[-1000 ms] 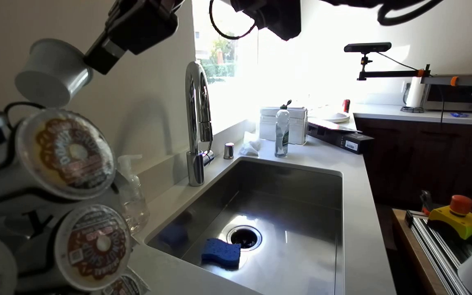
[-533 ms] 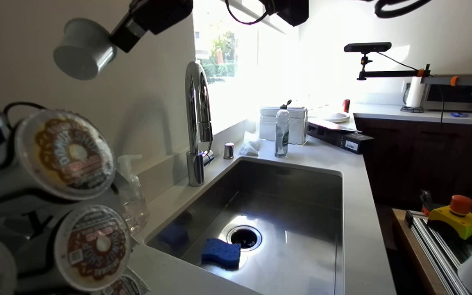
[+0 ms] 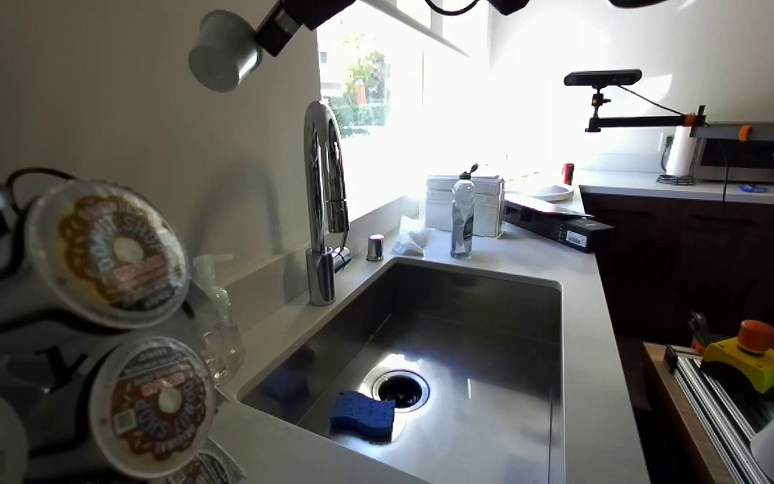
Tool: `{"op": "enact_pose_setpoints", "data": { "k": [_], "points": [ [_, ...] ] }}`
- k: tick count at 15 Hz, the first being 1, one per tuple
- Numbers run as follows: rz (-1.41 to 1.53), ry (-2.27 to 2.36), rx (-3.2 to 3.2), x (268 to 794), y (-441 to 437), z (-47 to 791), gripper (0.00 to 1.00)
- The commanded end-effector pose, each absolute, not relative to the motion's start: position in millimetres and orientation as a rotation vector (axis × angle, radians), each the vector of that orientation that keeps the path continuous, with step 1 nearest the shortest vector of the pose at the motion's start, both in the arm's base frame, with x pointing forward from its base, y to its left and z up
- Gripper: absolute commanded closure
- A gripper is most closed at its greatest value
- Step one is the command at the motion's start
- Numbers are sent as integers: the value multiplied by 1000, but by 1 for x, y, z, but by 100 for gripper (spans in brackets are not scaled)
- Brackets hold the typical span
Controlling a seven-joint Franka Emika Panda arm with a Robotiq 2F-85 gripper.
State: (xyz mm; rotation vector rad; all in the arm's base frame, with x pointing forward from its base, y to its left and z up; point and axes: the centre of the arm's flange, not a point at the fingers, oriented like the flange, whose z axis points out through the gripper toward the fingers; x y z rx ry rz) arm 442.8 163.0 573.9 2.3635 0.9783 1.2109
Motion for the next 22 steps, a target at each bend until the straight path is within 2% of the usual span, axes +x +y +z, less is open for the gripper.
{"op": "enact_pose_setpoints", "data": {
  "k": [1, 22],
  "points": [
    [1143, 824, 2362, 423, 139, 580, 100],
    [791, 13, 2501, 344, -52, 593, 100]
  ]
}}
